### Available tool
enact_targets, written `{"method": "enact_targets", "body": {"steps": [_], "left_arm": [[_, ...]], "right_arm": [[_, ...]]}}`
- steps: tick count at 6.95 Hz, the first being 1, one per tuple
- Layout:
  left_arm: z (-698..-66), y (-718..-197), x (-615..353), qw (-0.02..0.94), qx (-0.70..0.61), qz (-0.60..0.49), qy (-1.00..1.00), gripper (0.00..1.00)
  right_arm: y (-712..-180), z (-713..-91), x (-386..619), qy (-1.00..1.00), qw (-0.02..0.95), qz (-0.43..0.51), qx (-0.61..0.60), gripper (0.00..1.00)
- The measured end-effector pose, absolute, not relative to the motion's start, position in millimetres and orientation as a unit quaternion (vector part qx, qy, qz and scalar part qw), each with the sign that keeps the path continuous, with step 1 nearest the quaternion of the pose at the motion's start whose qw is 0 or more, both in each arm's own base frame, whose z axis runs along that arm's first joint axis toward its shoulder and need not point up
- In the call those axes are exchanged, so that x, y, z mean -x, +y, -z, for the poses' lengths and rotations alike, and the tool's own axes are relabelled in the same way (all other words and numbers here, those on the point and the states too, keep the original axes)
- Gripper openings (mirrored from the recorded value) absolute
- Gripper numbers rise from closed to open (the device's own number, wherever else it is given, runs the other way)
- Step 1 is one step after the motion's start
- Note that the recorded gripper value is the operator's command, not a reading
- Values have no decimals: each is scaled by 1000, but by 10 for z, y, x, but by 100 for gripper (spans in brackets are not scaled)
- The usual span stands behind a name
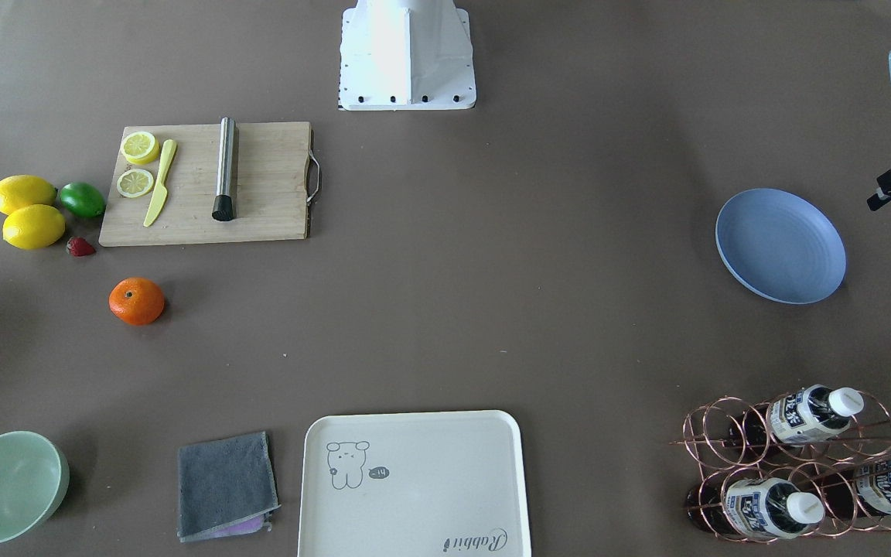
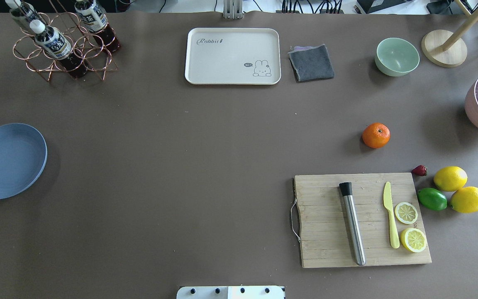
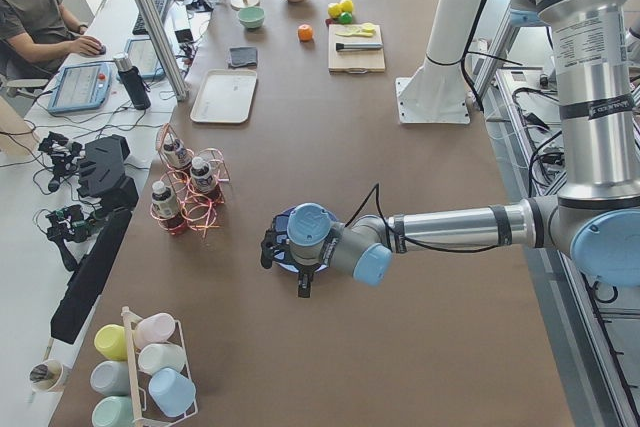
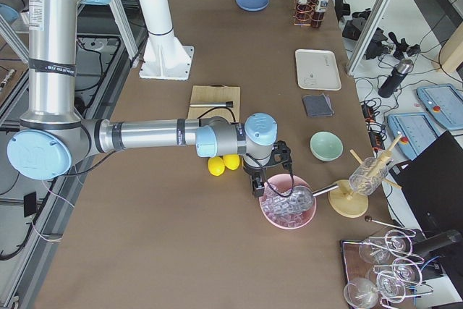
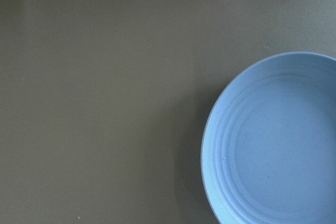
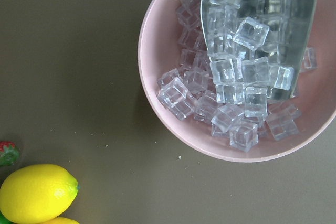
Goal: Pick orange to plate
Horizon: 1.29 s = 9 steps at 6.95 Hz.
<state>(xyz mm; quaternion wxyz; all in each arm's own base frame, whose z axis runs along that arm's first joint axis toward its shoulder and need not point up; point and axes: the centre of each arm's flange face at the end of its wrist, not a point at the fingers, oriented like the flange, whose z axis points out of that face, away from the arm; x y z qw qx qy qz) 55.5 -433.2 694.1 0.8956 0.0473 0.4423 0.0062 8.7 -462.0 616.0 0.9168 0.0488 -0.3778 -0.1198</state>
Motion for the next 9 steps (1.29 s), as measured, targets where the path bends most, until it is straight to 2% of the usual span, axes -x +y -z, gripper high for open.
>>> {"method": "enact_targets", "body": {"steps": [2, 3, 5, 6, 7, 8, 9], "left_arm": [[-7083, -4414, -932, 897, -52, -4, 440, 97], [-7109, -4423, -1123, 900, -59, -3, 432, 93], [-7185, -4432, -1316, 900, -66, -12, 430, 72], [-7209, -4440, -1356, 900, -66, -15, 431, 47], [-7221, -4444, -1393, 900, -66, -18, 432, 5], [-7221, -4441, -1419, 899, -65, -19, 433, 0], [-7207, -4439, -1439, 898, -64, -15, 435, 0]], "right_arm": [[-4595, -6187, -50, -382, 915, 122, -44, 100], [-4576, -6205, -46, -384, 914, 121, -41, 100], [-4555, -6225, -32, -389, 913, 120, -38, 100], [-4552, -6226, -22, -391, 912, 120, -37, 100], [-4554, -6225, -12, -390, 912, 120, -37, 100], [-4556, -6215, -7, -390, 912, 122, -38, 100], [-4557, -6200, -3, -391, 911, 124, -40, 100]]}}
